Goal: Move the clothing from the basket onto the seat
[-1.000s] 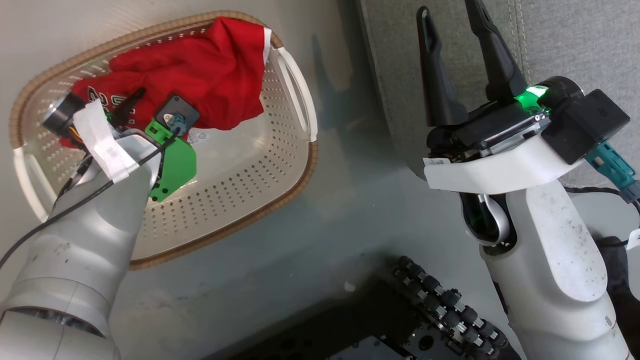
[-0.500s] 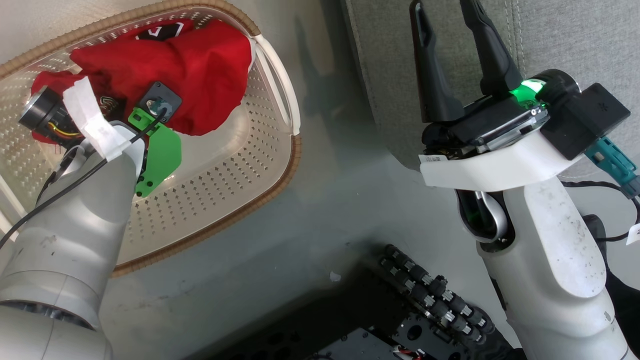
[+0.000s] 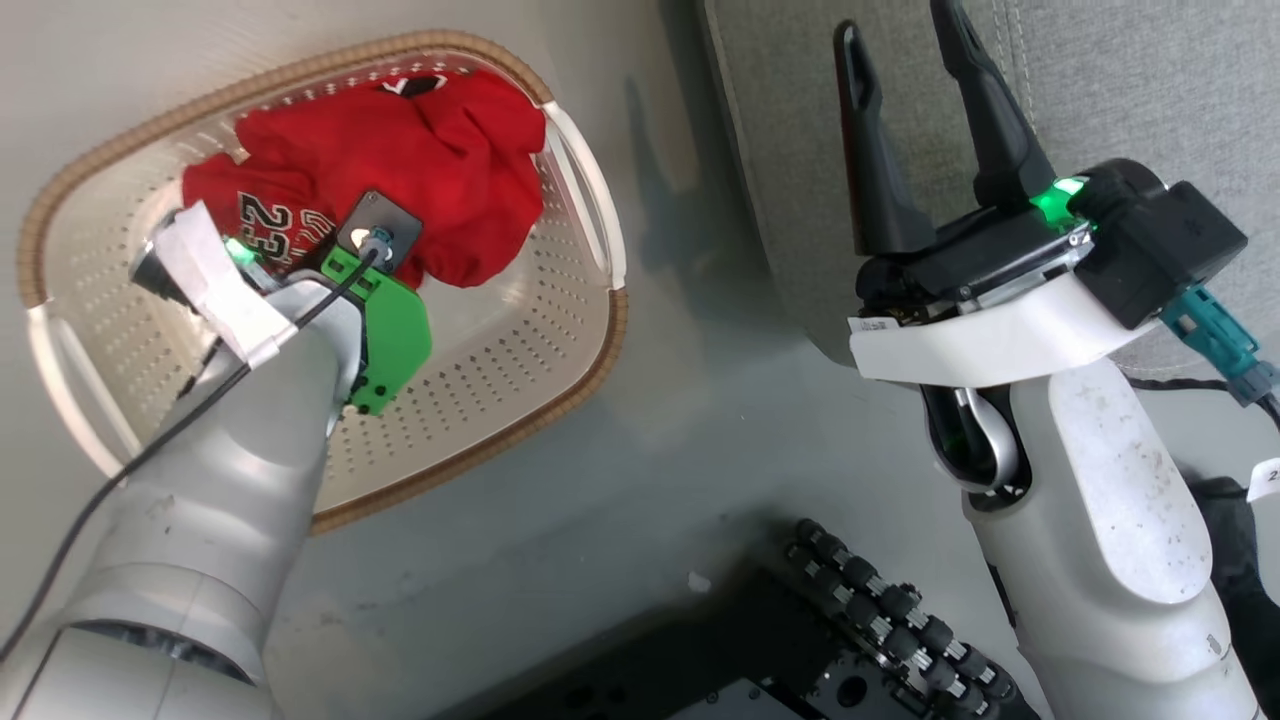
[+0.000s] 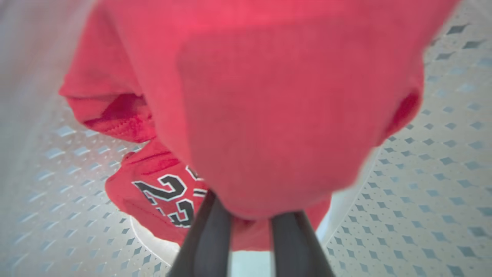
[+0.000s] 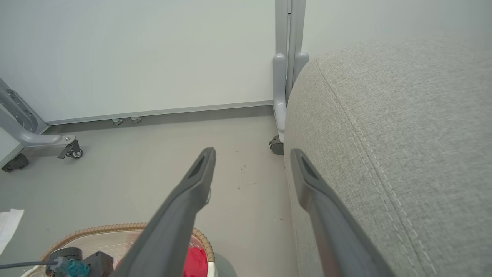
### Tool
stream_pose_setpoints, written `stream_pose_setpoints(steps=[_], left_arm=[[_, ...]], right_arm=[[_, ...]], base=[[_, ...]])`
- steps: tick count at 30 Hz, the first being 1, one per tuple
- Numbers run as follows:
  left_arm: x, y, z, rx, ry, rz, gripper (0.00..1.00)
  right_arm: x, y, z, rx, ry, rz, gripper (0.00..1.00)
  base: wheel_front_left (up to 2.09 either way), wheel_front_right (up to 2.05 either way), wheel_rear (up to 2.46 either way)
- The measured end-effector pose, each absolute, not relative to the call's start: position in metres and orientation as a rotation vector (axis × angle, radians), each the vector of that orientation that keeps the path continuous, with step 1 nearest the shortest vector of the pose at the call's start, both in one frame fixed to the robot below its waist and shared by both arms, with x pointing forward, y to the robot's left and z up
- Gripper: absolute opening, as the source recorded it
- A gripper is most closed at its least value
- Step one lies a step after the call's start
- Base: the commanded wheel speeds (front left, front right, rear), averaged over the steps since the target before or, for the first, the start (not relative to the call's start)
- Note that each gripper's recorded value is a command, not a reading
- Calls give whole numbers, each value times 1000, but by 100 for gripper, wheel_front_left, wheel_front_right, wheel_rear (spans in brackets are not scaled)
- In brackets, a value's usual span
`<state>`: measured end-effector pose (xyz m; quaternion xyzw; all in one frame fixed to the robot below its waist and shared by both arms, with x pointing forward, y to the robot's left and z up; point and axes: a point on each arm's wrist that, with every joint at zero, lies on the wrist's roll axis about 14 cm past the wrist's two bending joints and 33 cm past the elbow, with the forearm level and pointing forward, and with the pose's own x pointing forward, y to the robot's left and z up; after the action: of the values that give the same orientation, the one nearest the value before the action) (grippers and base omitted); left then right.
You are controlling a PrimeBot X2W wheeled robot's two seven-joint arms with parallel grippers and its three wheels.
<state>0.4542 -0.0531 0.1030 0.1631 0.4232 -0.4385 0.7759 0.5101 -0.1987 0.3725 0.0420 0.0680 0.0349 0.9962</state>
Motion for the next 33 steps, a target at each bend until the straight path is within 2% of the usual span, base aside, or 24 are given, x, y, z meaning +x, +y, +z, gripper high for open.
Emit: stream_pose_setpoints(steps=[8, 21, 33], left_arm=[[456, -49, 148, 174, 839, -843, 0], [464, -31, 227, 52, 690, -730, 0], [488, -27, 338, -112, 398, -643, 0]], right_arm=[[500, -195, 386, 107, 124, 62, 100], [484, -179, 422, 117, 66, 88, 100], [463, -178, 456, 118, 7, 94, 100]], base=[[0, 0, 0], [0, 0, 0], [0, 0, 0]])
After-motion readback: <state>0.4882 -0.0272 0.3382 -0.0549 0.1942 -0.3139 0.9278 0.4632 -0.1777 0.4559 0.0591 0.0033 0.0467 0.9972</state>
